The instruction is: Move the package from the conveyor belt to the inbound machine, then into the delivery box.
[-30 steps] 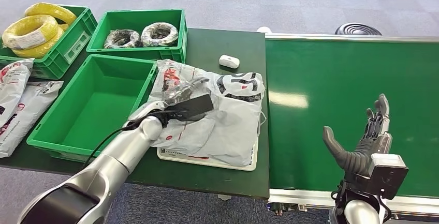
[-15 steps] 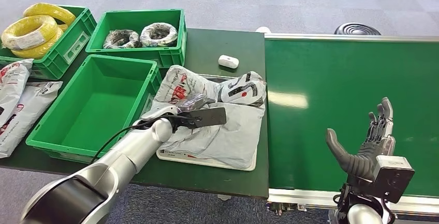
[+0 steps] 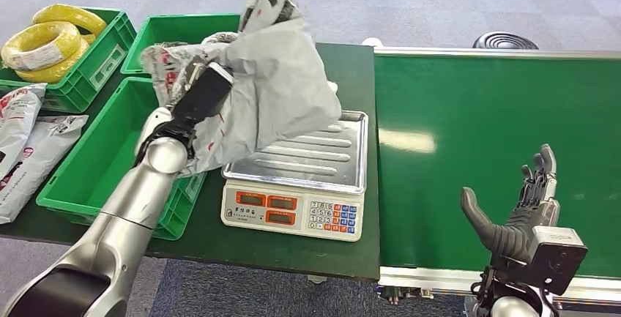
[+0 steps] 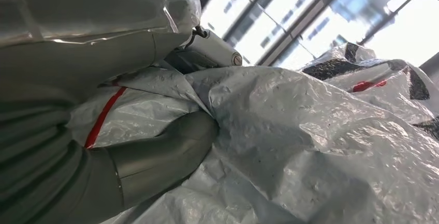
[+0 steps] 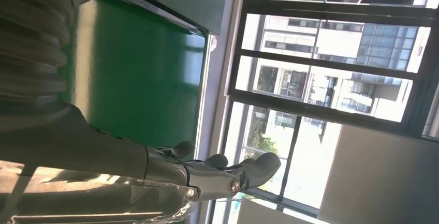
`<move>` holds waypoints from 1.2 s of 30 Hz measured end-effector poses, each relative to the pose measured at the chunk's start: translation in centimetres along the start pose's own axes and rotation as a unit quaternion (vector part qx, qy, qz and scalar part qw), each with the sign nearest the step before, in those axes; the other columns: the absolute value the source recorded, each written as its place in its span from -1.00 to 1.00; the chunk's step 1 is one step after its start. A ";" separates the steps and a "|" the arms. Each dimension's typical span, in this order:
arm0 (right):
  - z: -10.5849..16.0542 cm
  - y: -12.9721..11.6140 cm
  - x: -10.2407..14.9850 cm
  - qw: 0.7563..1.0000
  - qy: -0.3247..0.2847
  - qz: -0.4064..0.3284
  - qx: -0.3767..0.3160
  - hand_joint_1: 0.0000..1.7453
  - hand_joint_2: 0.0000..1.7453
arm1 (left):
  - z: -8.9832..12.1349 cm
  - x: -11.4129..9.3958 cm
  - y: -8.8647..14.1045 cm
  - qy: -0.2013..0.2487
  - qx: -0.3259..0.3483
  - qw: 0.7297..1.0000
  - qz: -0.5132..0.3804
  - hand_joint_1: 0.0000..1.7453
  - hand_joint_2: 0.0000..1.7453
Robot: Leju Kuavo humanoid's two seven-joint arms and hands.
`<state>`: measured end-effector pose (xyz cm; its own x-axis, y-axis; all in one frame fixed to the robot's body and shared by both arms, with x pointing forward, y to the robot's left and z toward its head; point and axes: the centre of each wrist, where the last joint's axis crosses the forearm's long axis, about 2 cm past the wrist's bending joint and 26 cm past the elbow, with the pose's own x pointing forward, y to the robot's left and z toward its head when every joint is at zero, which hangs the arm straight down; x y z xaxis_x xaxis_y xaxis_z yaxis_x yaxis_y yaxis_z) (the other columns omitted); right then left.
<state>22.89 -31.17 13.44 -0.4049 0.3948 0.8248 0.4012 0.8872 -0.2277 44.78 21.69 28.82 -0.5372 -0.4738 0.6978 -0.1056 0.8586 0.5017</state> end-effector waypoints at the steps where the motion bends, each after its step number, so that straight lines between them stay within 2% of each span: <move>1: 0.1 0.0 0.0 1.000 0.001 0.001 0.000 -1.00 1.00 | -0.1 -0.3 1.2 0.009 0.020 1.000 -0.009 1.00 1.00; 4: 0.7 -0.2 -0.1 1.000 0.007 0.006 -0.002 -1.00 1.00 | 0.1 -1.8 4.9 0.040 0.066 0.996 -0.046 1.00 1.00; 7: 1.2 -0.3 -0.2 1.000 0.011 0.009 -0.004 -1.00 1.00 | 0.9 -3.6 7.7 0.082 0.081 0.989 -0.089 1.00 1.00; 12: 1.5 -0.3 0.1 1.000 0.016 0.016 -0.003 -1.00 1.00 | 3.2 -7.8 11.1 0.218 0.018 0.962 -0.161 1.00 1.00; 13: 1.5 -0.3 0.2 1.000 0.017 0.017 -0.004 -1.00 1.00 | 4.0 -9.0 11.6 0.248 0.005 0.953 -0.176 0.93 1.00; 14: 1.5 -0.2 0.3 1.000 0.018 0.018 -0.004 -1.00 1.00 | 4.7 -9.9 12.0 0.272 -0.007 0.943 -0.189 0.82 1.00; 15: 1.6 -0.2 0.4 1.000 0.019 0.019 -0.005 -1.00 1.00 | 5.4 -10.8 12.4 0.295 -0.020 0.934 -0.199 0.55 1.00; 17: 1.6 -0.2 0.6 1.000 0.019 0.019 -0.007 -1.00 1.00 | 6.4 -12.0 12.8 0.327 -0.041 0.920 -0.211 -0.38 1.00; 18: 1.6 -0.2 0.7 1.000 0.020 0.019 -0.008 -1.00 1.00 | 6.8 -12.5 12.9 0.340 -0.048 0.914 -0.218 -0.77 1.00; 19: 1.6 -0.2 0.7 1.000 0.020 0.019 -0.008 -1.00 1.00 | 7.1 -12.8 12.9 0.351 -0.053 0.907 -0.225 -1.00 1.00; 21: 1.7 -0.2 0.8 1.000 0.022 0.018 -0.008 -1.00 1.00 | 7.6 -13.2 12.9 0.367 -0.056 0.898 -0.237 -1.00 1.00; 24: 1.7 -0.1 1.0 0.999 0.024 0.019 -0.010 -1.00 1.00 | 8.3 -13.5 13.0 0.364 -0.021 0.900 -0.240 -1.00 1.00; 27: 1.9 -0.1 1.1 0.999 0.027 0.018 -0.012 -1.00 1.00 | 8.8 -13.3 13.4 0.333 0.047 0.914 -0.227 -1.00 1.00; 32: 2.2 -0.1 1.2 0.999 0.029 0.013 -0.014 -1.00 1.00 | 9.3 -11.8 14.1 0.231 0.160 0.947 -0.159 -1.00 1.00; 36: 2.4 -0.1 1.1 0.999 0.029 0.009 -0.016 -1.00 1.00 | 10.1 -10.1 14.1 0.126 0.237 0.957 -0.108 -1.00 1.00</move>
<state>20.37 -30.25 13.13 -0.3493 0.3946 0.8499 0.4335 0.8722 -0.2268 40.28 40.59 23.69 -0.2474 -0.6308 0.7354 -0.5920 0.6993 0.4007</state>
